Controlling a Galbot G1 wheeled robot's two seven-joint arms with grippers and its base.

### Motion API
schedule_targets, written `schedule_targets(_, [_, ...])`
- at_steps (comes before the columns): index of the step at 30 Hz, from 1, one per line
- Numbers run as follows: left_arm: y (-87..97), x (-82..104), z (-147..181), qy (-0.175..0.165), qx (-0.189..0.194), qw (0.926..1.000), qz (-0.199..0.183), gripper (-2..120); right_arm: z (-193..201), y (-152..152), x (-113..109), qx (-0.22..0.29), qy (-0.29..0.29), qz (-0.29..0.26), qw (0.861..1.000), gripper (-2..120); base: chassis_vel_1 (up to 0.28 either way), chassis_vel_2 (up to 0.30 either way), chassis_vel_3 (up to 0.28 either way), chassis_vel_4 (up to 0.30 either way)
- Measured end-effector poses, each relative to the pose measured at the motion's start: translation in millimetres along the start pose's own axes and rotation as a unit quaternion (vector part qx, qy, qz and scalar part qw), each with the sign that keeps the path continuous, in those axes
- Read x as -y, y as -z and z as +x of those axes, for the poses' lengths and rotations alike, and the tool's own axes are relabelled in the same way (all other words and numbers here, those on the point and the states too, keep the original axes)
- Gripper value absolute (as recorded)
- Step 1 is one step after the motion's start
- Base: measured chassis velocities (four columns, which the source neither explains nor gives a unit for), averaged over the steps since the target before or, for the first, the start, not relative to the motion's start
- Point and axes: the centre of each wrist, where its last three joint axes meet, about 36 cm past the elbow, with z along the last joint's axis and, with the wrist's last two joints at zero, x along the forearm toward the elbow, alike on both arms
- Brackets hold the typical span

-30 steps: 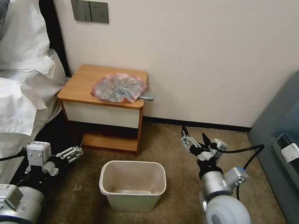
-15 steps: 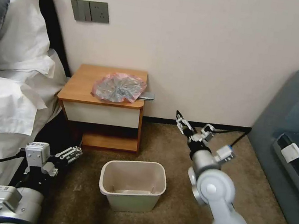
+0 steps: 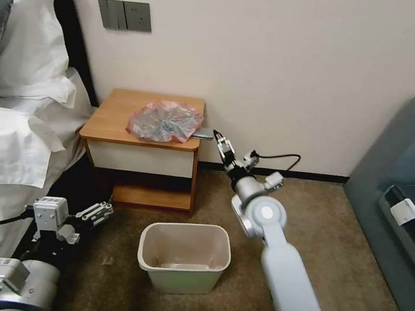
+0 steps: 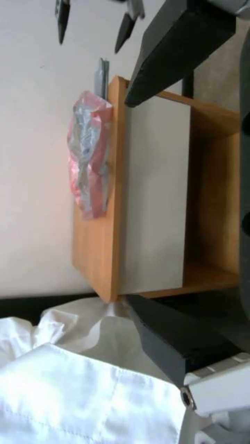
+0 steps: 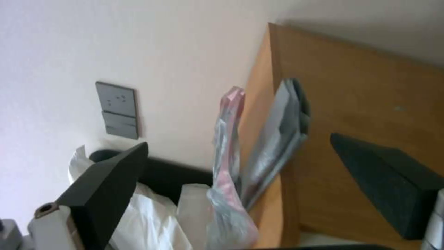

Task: Pick up the garbage bag from the table and place it over the trash can.

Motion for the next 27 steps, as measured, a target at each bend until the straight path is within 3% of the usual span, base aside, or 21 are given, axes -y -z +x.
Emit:
schedule_targets(18, [0.3, -0.3, -0.3, 0.001, 0.003, 1.0000, 0.001, 100, -44.2, -3.9, 11.8, 0.000, -0.016, -0.005, 1.000, 100, 0.000, 0.000, 0.000, 0.000])
schedule_targets(27, [0.3, -0.4, -0.4, 0.001, 0.004, 1.0000, 0.001, 100, -54.2, -5.3, 20.4, 0.010, -0.029, 0.002, 1.000, 68, 0.000, 0.000, 0.000, 0.000])
